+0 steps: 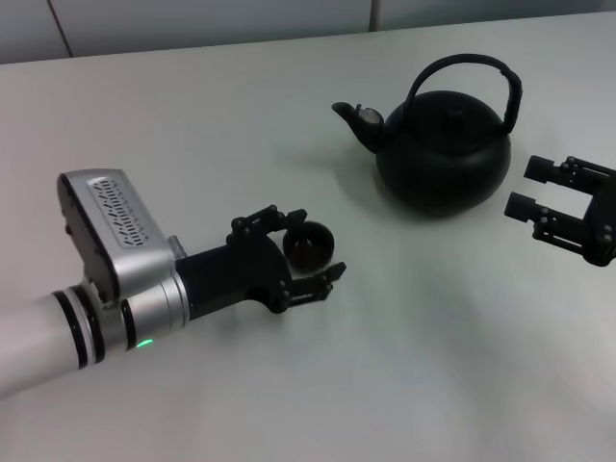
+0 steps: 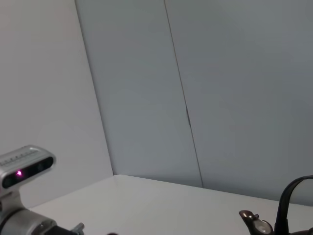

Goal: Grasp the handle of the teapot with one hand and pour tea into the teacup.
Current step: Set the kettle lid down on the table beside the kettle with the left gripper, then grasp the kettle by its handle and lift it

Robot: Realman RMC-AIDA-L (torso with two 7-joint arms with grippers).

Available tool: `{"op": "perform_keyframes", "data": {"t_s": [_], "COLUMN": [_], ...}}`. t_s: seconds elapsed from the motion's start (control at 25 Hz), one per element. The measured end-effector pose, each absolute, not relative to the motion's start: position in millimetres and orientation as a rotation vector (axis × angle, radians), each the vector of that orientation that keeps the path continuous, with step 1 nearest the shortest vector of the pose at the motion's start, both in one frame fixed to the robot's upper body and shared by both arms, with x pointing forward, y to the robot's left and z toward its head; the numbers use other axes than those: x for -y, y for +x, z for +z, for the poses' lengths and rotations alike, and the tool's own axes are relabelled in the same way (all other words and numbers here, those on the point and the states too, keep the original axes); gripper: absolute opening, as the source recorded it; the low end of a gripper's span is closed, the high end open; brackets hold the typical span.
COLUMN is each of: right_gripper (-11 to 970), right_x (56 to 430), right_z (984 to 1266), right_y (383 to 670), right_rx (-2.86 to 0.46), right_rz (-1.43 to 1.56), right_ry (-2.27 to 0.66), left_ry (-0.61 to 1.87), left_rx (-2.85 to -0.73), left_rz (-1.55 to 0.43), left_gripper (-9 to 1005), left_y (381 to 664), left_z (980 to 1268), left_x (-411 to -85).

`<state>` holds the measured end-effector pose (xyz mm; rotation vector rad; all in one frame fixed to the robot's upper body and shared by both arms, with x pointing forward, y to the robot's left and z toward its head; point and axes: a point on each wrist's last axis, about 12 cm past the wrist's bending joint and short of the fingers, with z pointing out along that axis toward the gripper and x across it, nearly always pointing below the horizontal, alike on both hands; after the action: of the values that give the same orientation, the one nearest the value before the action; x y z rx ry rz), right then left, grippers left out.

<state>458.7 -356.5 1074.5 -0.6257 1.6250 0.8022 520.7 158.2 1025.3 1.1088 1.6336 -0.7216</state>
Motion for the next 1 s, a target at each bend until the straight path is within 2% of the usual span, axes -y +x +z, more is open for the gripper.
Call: {"op": "perform_keyframes", "data": {"t_s": [0.24,0.64,0.8,1.0], "right_gripper": [622,622,622,622], "right_x": [355,358,358,358], "right_z": [1074,1072,1072,1070], "right_y": [460,456,455,453], "right_rx": [-1.626,-1.633,-1.635,-1.640], "right_rz": [0.806,0.793,0.794,0.795], "right_ry": [-0.630,-0.626,-0.625,-0.618], "left_ry": [1.061,1.080,1.103,1.194], "left_rx": [-1.604,-1.440,-1.362,-1.443], "left_rz": [-0.733,-0.899,-0.976,-1.008], "left_gripper": [817,815,815,814], "left_y": [521,511,512,524], "left_z": [1032,1053,1072,1095], "left_x": [-162,-174,-201,-245]}}
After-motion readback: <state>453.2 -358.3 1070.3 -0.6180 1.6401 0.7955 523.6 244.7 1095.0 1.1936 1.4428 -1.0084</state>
